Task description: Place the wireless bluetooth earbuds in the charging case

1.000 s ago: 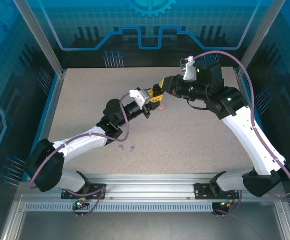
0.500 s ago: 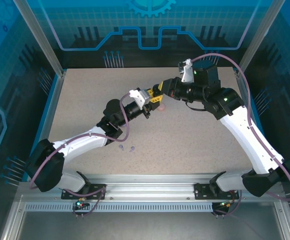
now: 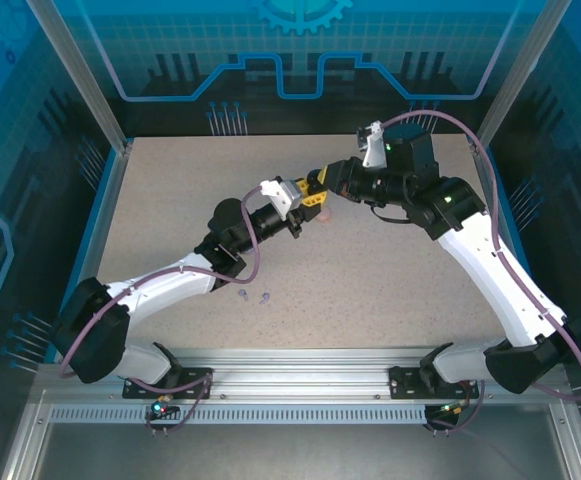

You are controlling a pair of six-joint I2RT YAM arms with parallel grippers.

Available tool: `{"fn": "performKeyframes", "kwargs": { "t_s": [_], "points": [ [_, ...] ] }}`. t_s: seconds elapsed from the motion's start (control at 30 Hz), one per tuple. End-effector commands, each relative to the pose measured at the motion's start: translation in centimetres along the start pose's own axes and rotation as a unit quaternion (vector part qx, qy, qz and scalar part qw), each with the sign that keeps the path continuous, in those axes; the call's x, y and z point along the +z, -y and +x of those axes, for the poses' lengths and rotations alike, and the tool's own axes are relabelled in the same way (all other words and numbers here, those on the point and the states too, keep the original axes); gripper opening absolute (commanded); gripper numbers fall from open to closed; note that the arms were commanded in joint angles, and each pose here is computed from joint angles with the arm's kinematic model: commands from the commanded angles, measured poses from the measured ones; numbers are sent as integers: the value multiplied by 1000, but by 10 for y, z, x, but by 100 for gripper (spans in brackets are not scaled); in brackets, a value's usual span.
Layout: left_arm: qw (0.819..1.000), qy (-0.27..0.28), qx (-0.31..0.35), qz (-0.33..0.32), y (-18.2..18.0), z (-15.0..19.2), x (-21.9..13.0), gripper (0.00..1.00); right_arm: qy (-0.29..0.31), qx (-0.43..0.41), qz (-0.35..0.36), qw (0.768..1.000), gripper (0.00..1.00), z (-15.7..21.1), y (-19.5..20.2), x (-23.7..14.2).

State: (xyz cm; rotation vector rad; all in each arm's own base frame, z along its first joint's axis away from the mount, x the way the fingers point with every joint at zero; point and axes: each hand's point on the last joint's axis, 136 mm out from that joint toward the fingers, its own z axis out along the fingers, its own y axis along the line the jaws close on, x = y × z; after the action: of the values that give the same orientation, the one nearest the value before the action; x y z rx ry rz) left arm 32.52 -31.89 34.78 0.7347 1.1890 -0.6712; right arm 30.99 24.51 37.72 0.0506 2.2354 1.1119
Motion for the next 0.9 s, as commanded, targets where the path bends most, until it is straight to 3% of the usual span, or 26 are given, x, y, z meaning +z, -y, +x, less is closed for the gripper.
{"fn": "performKeyframes", "kwargs": {
  "t_s": [0.0, 0.23, 0.43, 0.6, 0.87],
  "points": [
    [999, 51, 15, 2, 0, -36, 2, 0, 1, 5, 11, 1000, 12, 0, 8, -1],
    [999, 50, 15, 3, -1, -36, 3, 0, -10, 0, 3, 1000, 16, 5, 6, 1],
    [999, 47, 10, 5, 1, -33, 4, 0, 18, -7, 7, 1000, 52, -8, 0, -13],
    [999, 45, 8, 4, 0, -31, 4, 0, 42, -18, 7, 999, 64, -20, -8, -32],
    [999, 40, 0, 5, 2, -26, 3, 0, 58, -7, 45, 997, 68, -21, 20, -45]
  ]
}}
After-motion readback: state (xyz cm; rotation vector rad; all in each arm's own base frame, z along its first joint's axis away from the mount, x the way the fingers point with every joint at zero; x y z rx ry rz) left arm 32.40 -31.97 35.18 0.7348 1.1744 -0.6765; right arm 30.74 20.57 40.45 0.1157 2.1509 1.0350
